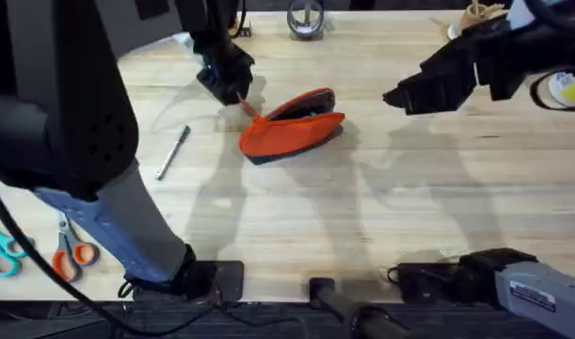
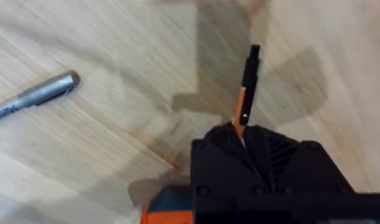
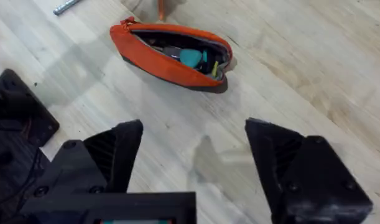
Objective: Unzip the bag, pick up the pens from the table one at a time and place them inside, then zip the bag closed.
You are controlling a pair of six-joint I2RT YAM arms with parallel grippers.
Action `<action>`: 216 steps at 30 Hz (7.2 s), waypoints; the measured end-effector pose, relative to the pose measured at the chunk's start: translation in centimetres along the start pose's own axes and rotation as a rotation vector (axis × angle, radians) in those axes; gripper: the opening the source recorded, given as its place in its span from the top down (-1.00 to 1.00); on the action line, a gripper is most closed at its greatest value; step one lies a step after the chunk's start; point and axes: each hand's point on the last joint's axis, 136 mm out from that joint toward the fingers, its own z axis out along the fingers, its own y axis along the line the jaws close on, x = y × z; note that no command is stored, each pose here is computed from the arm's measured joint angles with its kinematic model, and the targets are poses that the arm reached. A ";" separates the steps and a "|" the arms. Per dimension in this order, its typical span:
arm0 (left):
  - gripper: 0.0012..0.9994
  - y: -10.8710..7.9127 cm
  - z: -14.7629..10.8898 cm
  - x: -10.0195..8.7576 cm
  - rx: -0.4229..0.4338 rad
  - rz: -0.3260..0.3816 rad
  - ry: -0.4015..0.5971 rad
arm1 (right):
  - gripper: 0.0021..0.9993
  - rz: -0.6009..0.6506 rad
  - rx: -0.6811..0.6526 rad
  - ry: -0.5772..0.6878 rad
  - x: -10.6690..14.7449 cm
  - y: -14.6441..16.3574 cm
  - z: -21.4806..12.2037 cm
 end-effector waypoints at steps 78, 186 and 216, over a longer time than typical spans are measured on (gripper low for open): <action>0.92 -5.6 -21.2 13.0 0.677 1.911 -0.022 | -1.00 0.000 0.000 0.000 0.0 0.0 0.0; -0.99 -4.3 -16.3 12.5 0.471 1.689 -0.093 | -1.00 0.000 0.000 0.000 0.0 0.0 0.0; -0.99 13.0 -16.4 4.1 -0.057 0.897 -0.087 | -1.00 0.000 0.000 0.000 0.0 0.0 0.0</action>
